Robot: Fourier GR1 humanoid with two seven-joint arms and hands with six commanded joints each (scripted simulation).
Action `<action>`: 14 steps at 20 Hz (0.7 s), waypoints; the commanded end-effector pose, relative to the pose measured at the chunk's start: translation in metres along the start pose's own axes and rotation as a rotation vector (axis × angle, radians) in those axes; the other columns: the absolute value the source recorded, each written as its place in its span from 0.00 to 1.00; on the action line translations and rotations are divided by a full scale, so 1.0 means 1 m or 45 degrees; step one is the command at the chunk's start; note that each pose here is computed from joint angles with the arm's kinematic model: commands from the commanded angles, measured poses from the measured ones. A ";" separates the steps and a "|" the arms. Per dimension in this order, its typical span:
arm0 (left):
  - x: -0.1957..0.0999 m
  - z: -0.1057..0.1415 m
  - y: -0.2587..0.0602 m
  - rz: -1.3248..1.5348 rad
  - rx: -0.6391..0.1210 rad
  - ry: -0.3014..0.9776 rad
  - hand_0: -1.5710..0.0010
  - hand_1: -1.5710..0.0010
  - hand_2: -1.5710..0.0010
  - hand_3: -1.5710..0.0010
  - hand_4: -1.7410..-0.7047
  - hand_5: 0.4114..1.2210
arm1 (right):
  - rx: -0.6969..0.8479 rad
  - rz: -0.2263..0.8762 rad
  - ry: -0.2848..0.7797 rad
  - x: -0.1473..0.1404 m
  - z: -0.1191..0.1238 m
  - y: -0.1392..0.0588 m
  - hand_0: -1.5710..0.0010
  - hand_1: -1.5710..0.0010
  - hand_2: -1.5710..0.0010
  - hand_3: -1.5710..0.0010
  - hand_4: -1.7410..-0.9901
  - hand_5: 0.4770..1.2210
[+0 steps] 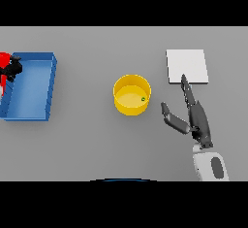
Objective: Pick up the red beaker and tilt it to pour out 1 green nut into yellow bowl. Pick up the yellow bowl and place it on the metallic measuring scale.
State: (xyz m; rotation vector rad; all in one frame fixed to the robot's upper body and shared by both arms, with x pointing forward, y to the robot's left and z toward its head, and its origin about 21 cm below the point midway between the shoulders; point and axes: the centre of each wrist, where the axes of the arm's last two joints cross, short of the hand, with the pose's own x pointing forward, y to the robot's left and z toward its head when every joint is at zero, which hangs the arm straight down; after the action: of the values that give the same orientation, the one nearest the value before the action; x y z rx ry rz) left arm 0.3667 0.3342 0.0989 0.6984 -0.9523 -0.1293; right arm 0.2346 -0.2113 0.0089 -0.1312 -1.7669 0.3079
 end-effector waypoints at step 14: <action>-0.010 0.001 0.005 -0.275 -0.230 -0.174 0.91 0.92 0.93 0.94 0.99 0.29 | 0.009 0.027 0.006 0.001 0.002 -0.003 1.00 1.00 1.00 1.00 0.76 0.28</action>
State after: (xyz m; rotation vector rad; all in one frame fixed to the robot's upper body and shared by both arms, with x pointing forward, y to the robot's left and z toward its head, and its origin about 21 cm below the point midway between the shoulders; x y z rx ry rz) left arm 0.3593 0.3419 0.0953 0.6294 -0.9800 -0.4530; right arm 0.2328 -0.2144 0.0102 -0.1456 -1.7602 0.3286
